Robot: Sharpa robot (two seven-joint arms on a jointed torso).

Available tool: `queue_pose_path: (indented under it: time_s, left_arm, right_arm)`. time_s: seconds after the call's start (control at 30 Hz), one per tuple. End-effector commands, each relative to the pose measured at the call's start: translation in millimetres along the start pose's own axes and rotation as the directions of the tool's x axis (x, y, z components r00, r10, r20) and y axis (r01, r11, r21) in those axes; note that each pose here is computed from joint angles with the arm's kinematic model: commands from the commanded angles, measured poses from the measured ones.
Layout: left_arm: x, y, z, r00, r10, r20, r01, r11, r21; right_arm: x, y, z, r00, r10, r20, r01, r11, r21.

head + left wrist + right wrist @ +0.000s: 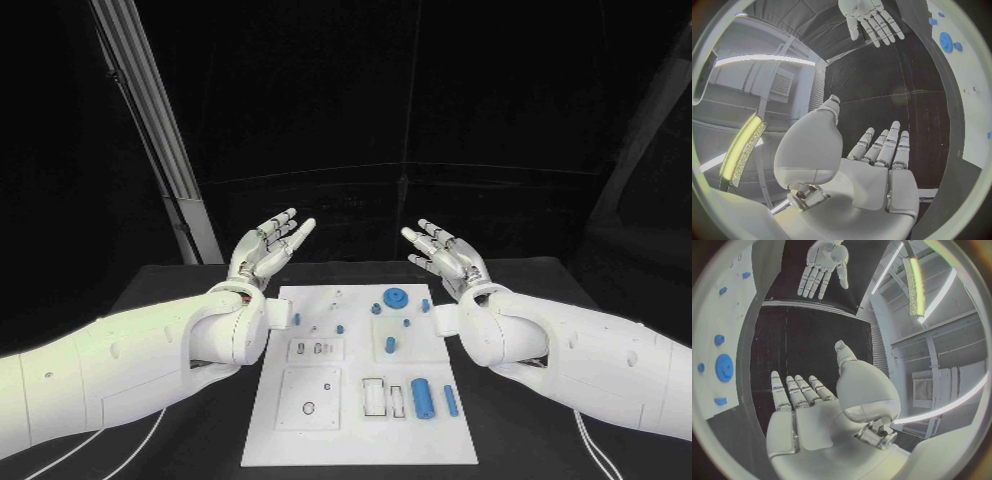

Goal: Assemble the parts on the task board

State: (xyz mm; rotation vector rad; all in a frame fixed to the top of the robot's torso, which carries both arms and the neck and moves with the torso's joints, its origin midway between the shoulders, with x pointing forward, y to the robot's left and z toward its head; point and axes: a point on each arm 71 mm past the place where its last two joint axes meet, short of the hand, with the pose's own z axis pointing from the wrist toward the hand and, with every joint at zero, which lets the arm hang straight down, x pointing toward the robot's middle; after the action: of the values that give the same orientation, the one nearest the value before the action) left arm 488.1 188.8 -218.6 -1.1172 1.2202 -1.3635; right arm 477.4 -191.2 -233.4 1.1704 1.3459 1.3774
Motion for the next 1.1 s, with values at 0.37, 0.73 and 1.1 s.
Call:
queue_pose_path:
  time_s: [0.37, 0.73, 1.1]
  left_arm:
    - [-13.0, -9.1, -5.1, 0.997, -0.068, -0.037, 0.07, 0.995, 0.071]
    - [-20.4, -13.7, -13.0, 0.992, -0.087, -0.088, 0.095, 0.992, 0.083]
    - [-22.0, -25.3, -29.4, 0.979, -0.135, -0.151, 0.147, 0.987, 0.071]
  right_arm:
    - [-15.5, -1, 4.1, 0.961, -0.224, -0.161, 0.21, 0.973, -0.1]
    - [-22.3, 14, 10.2, 0.855, -0.486, -0.18, 0.444, 0.866, -0.231]
    - [-20.4, 45, 29.8, 0.646, -0.752, -0.128, 0.682, 0.644, -0.347]
